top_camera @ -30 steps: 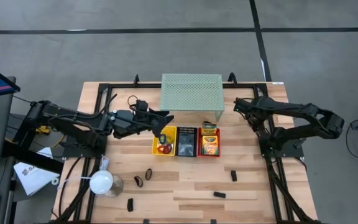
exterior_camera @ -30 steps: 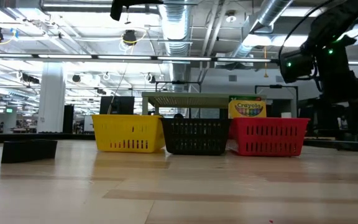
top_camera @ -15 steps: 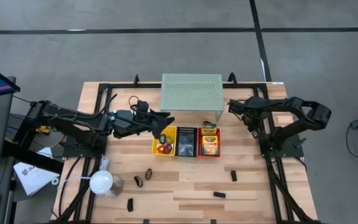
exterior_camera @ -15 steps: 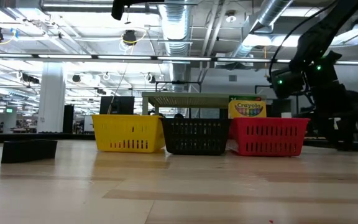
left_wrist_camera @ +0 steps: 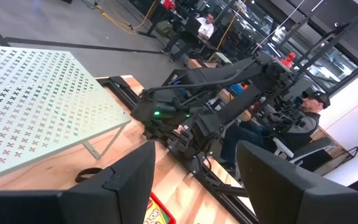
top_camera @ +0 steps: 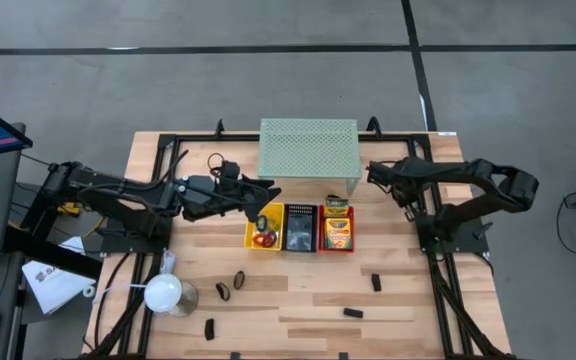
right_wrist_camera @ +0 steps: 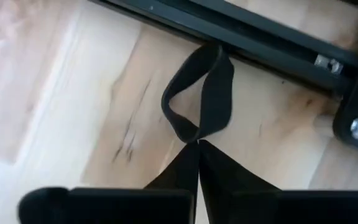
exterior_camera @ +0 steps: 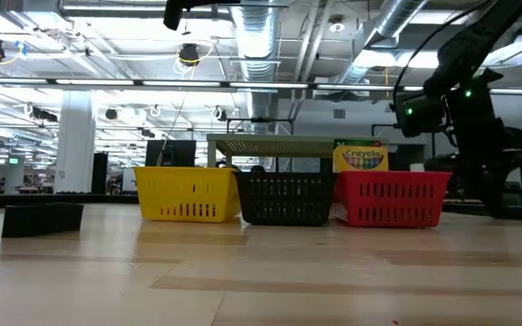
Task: Pick & Place Office Desk Supplies
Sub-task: Put the black rubber band into the black bin
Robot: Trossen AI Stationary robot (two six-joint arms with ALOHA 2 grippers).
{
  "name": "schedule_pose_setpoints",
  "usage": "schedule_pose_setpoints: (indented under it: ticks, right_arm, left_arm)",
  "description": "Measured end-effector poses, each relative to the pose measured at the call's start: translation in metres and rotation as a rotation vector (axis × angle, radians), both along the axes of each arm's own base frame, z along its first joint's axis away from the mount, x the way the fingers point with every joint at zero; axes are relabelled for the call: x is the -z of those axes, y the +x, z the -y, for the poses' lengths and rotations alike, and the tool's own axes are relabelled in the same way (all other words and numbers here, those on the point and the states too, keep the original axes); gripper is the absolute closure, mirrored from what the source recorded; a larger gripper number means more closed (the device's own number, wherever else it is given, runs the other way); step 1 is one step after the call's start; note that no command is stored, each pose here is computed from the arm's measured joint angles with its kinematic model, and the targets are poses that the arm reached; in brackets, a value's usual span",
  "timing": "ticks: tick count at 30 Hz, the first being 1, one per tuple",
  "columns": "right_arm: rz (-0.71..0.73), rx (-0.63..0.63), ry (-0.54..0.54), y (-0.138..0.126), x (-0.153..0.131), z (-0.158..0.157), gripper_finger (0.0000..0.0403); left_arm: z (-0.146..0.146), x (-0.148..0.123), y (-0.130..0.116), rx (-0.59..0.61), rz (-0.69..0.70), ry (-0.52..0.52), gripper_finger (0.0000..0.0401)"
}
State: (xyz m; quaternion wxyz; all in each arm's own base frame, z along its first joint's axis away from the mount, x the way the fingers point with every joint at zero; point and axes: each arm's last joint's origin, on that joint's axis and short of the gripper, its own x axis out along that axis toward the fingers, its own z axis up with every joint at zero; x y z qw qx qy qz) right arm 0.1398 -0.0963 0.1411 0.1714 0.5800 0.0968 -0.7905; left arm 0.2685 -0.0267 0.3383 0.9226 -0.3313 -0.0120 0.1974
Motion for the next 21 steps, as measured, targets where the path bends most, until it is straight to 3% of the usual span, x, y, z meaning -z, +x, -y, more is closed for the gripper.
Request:
schedule_pose_setpoints:
  ticks: [11,15,21]
  right_arm:
    - [0.123,0.009,-0.085,0.004,-0.024,-0.016,0.0392]
    - [0.154,-0.032,-0.125,0.006,-0.029,-0.013,0.0365]
    - [0.155,-0.064,-0.092,0.000,-0.031,-0.004,0.0293]
  left_arm:
    - [-0.007,-0.001,0.002,0.043,-0.008,0.035,0.0180]
    - [-0.007,-0.003,0.002,0.048,0.014,0.044,0.0181]
    - [-0.006,-0.005,0.002,0.070,0.022,0.059,0.0180]
